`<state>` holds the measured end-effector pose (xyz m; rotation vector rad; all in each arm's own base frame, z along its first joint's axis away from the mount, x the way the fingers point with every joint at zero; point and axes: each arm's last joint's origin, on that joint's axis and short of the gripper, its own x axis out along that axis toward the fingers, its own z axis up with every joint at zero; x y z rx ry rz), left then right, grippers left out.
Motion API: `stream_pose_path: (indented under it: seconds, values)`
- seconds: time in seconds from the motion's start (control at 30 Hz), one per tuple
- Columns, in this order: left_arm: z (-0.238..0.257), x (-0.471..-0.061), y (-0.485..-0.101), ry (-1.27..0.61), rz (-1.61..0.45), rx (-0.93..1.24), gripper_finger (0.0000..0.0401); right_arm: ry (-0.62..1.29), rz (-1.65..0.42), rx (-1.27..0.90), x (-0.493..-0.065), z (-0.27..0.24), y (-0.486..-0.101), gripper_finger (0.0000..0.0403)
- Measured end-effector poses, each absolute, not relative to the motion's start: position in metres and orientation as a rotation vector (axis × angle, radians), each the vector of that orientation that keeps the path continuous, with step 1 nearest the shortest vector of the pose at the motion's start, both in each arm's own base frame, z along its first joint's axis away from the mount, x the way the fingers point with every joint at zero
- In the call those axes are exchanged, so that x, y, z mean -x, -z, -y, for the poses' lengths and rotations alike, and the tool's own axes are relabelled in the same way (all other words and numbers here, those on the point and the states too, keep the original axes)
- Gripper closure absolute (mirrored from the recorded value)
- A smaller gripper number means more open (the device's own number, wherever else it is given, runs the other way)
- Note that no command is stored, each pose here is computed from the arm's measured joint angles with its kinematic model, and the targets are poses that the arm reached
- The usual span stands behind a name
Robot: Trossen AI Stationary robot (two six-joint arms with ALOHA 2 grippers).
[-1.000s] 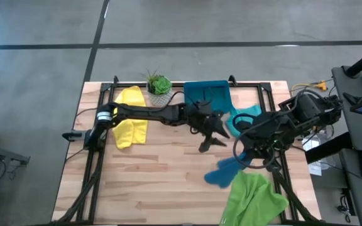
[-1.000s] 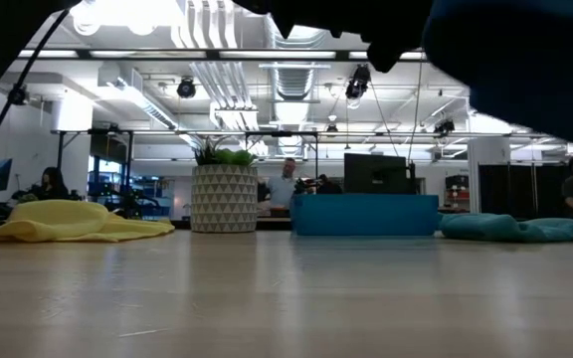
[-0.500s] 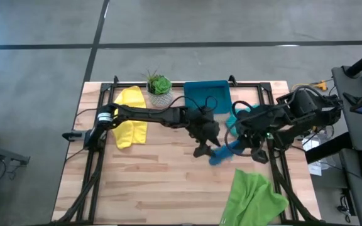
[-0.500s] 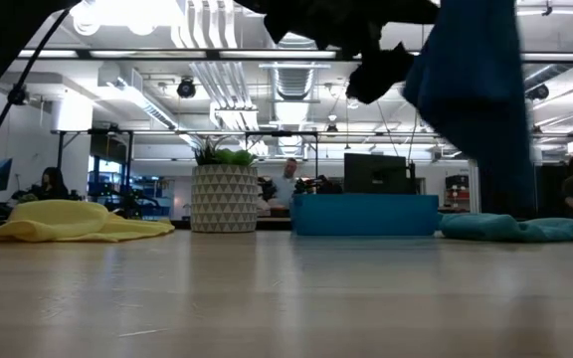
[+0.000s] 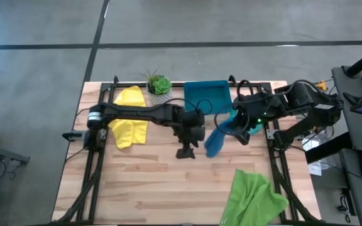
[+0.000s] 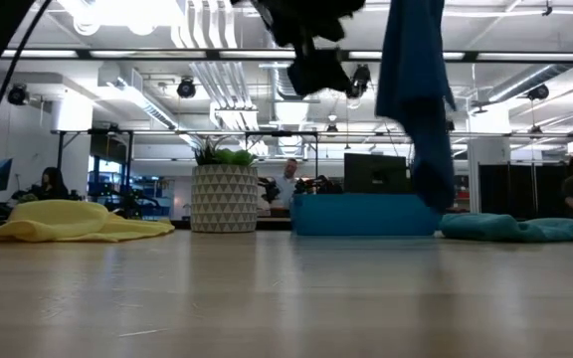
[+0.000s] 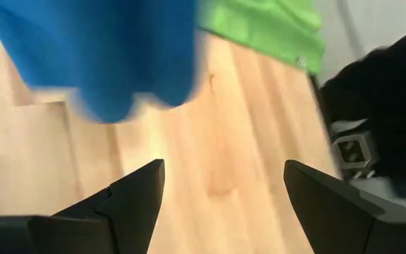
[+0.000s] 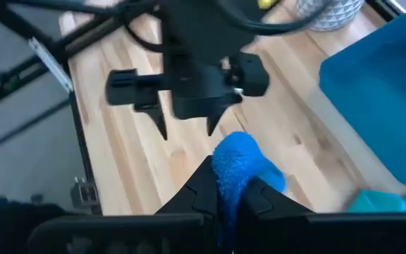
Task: Fold microfiber towels
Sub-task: Fold the dark blue microfiber towel into the dark blue bin
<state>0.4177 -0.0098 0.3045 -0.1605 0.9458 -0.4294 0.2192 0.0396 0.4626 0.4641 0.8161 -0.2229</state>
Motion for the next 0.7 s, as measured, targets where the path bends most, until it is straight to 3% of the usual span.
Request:
stream_pose_path:
  seconds: [0.17, 0.33, 0.57, 0.7]
  values:
    - [0.033, -0.406, -0.335, 0.235, -0.825, -0.184, 0.0122, 0.328, -0.663, -0.582, -0.227, -0.036, -0.47, 0.0394]
    - [0.06, -0.407, -0.343, -0.078, -0.761, -0.55, 0.0122, 0.373, -0.496, -0.699, -0.235, -0.032, -0.48, 0.0394]
    - [0.066, -0.409, -0.342, -0.508, -0.715, -0.621, 0.0122, 0.322, -0.283, -0.813, -0.245, -0.03, -0.498, 0.0394]
    - [0.062, -0.401, -0.34, -0.654, -0.699, -0.632, 0.0122, 0.292, -0.198, -0.848, -0.246, -0.028, -0.507, 0.0394]
